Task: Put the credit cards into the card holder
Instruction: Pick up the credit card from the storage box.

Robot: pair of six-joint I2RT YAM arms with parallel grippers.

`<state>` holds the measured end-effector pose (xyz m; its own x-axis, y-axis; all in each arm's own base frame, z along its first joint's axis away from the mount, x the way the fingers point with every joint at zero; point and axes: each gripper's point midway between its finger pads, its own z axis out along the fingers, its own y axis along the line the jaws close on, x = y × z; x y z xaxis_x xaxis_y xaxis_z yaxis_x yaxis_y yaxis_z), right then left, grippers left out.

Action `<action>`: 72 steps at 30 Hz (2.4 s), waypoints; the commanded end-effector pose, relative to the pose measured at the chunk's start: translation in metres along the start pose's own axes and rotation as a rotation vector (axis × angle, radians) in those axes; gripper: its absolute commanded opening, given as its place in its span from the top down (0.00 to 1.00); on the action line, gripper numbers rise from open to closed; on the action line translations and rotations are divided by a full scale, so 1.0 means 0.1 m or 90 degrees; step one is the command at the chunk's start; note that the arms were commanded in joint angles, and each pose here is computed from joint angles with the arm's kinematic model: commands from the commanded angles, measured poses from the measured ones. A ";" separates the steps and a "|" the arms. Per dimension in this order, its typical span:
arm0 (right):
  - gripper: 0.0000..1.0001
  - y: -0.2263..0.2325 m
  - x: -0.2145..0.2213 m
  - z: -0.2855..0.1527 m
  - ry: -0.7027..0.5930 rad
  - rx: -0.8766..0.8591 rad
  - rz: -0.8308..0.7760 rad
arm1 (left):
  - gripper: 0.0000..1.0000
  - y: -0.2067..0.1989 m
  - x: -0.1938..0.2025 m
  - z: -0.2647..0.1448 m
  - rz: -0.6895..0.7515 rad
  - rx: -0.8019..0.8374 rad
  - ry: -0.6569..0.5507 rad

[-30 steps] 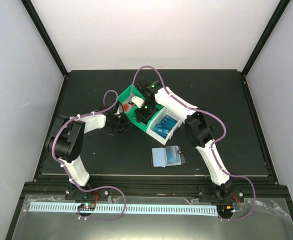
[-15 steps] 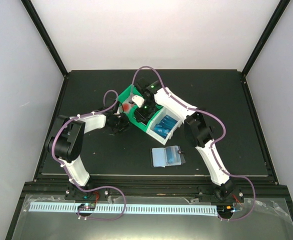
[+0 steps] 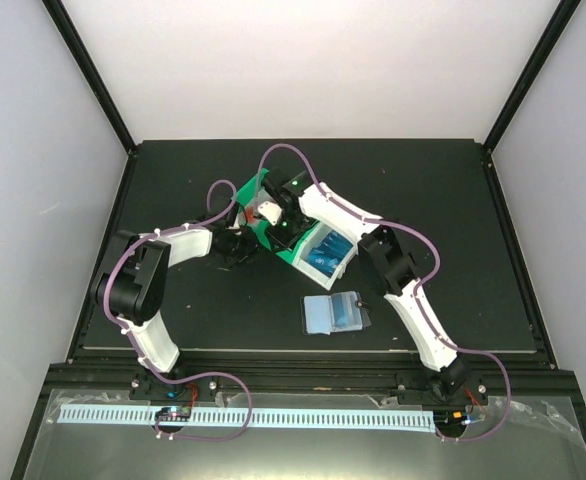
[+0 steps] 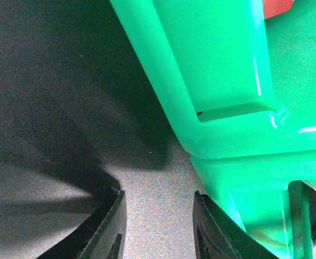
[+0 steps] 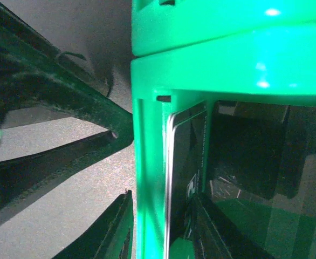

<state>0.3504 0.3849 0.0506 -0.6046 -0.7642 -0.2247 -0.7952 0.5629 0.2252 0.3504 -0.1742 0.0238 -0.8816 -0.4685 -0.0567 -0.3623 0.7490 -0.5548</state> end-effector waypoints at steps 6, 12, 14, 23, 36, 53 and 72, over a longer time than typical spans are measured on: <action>0.69 0.13 -0.07 -0.29 -0.034 -0.022 -0.013 | 0.64 0.08 0.07 0.09 0.008 -0.022 0.016; 0.71 0.15 -0.09 -0.34 -0.039 -0.022 -0.018 | 0.64 0.08 0.07 0.09 0.007 -0.022 0.016; 0.74 0.15 -0.08 -0.35 -0.039 -0.020 -0.018 | 0.64 0.08 0.07 0.09 0.006 -0.023 0.016; 0.81 0.13 -0.09 -0.39 -0.043 -0.012 -0.017 | 0.64 0.08 0.07 0.08 0.009 -0.023 0.014; 0.81 0.14 -0.07 -0.39 -0.040 -0.015 -0.016 | 0.64 0.08 0.07 0.09 0.009 -0.023 0.015; 0.86 0.19 -0.11 -0.50 -0.055 -0.024 -0.019 | 0.64 0.08 0.07 0.08 0.011 -0.024 0.014; 0.99 -0.27 -0.29 -0.94 -0.128 0.129 0.035 | 0.55 -0.23 -0.07 -0.24 0.079 0.033 -0.050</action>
<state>0.3778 0.3653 0.0987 -0.6296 -0.7133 -0.3079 -0.7667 0.6344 0.0981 0.3503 -0.1736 0.0311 -0.8945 -0.4341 -0.1071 -0.3096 0.7741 -0.5522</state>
